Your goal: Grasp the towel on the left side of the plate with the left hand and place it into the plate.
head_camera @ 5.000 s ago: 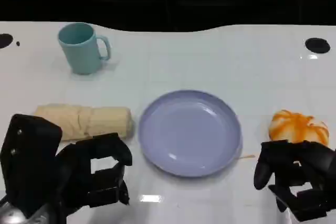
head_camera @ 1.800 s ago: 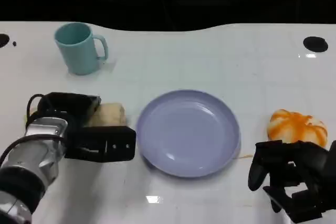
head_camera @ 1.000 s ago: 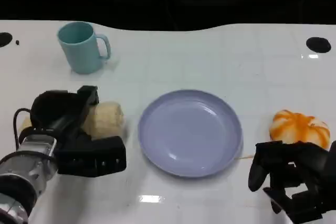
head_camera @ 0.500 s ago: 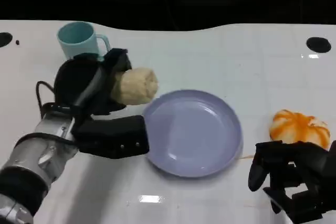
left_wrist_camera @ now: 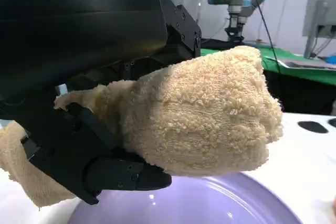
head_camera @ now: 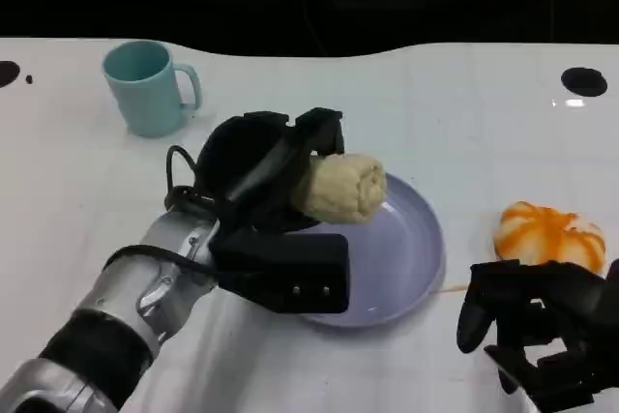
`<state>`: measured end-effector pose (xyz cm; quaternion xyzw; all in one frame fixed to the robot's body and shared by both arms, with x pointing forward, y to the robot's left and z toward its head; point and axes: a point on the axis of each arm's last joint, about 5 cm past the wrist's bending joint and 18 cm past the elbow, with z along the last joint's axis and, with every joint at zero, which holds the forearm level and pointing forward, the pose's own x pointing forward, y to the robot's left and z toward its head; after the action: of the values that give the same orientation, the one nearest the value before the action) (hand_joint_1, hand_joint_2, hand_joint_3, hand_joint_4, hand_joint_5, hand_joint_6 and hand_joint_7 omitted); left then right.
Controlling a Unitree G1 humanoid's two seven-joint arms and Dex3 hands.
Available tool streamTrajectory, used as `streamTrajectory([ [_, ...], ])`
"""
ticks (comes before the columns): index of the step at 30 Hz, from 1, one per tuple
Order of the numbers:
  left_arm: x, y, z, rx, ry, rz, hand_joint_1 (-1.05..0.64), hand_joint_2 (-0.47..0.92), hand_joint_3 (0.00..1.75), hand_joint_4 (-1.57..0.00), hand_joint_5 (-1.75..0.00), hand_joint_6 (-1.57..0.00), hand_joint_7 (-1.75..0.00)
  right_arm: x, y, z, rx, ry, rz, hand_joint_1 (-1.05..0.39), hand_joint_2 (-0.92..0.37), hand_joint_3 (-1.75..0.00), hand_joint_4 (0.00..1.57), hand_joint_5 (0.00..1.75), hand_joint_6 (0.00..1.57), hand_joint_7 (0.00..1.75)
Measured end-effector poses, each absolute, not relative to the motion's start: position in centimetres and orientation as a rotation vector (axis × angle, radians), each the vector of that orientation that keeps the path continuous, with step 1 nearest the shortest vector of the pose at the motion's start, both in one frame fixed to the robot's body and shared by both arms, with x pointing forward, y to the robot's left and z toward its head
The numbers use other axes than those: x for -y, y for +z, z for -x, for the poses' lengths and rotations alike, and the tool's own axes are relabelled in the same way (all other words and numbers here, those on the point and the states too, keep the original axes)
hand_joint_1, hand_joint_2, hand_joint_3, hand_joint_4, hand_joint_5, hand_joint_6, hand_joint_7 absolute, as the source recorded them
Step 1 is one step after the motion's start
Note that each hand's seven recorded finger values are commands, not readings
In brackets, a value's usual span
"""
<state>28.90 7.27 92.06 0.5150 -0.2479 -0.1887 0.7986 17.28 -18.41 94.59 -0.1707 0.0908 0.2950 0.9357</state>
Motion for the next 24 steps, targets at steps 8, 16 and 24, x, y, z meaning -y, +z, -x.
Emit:
streamTrajectory([
  [8,-6.6,91.9,-28.7,0.513,-0.529,-1.103,-0.24,0.85,0.09,-0.67,-1.10,-0.69,-0.36,18.2,94.5,-17.2,-0.187,0.614,0.348,0.06,-0.63,-1.02,0.67,1.68,0.66,1.43],
  [16,-7.1,92.6,-28.9,0.436,-0.670,-1.185,-0.54,0.92,0.03,-0.21,-0.39,-0.26,0.00,18.2,94.5,-17.2,-0.186,0.614,0.348,0.06,-0.62,-1.03,0.68,1.69,0.66,1.44],
  [24,-7.4,93.3,-28.8,0.456,-0.688,-1.298,-0.77,0.92,0.06,-0.10,-0.37,-0.11,0.00,18.2,94.5,-17.2,-0.186,0.614,0.349,0.05,-0.62,-1.03,0.68,1.68,0.67,1.44],
])
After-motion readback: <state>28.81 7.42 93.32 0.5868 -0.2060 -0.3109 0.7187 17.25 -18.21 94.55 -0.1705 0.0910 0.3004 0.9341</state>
